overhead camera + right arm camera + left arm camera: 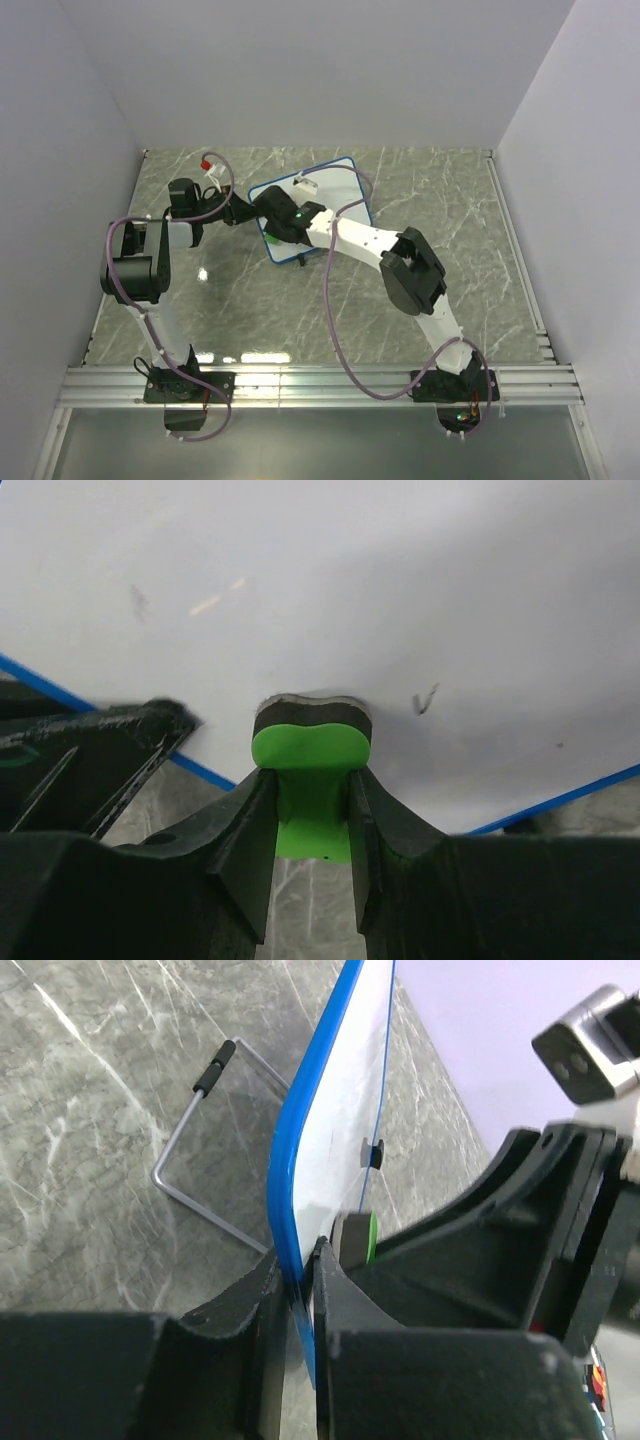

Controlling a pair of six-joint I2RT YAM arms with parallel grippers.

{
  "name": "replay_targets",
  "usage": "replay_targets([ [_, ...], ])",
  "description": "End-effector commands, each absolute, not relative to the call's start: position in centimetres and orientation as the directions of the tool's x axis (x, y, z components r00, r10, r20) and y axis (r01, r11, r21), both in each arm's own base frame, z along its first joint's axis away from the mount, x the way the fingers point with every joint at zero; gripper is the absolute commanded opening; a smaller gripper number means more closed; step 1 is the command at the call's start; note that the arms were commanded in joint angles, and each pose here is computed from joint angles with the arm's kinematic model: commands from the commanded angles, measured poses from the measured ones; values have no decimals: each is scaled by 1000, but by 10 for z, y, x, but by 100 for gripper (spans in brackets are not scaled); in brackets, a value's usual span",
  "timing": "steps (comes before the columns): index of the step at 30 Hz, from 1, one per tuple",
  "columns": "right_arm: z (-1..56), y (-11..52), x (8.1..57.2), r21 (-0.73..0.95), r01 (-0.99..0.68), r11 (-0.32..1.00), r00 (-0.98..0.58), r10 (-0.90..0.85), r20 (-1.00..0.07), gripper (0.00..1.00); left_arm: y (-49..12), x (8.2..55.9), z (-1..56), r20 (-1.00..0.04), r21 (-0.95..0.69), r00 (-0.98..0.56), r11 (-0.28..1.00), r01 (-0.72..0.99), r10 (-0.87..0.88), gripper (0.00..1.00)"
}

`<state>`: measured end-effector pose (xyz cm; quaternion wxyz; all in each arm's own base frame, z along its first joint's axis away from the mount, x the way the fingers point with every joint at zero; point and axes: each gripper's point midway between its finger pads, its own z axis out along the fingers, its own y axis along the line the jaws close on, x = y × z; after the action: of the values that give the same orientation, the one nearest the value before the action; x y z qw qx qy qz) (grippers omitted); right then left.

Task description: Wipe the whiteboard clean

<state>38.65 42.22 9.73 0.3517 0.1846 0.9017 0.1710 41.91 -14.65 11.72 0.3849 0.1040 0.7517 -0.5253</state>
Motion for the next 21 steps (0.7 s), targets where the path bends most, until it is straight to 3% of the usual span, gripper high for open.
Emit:
replay_targets([
  [1, 111, 360, 432, 421, 304, 855, -585, 516, -625, 0, -151, 417, 97, -686, -698, -696, 459, 549, -212, 0],
  [11, 113, 228, 493, 320, 460, 828, -471, 533, -703, 0, -152, 417, 96, -685, -698, -698, 464, 546, -208, 0],
  [21, 110, 207, 506, 324, 493, 807, -450, 556, -699, 0, -151, 417, 94, -681, -701, -702, 466, 540, -210, 0],
])
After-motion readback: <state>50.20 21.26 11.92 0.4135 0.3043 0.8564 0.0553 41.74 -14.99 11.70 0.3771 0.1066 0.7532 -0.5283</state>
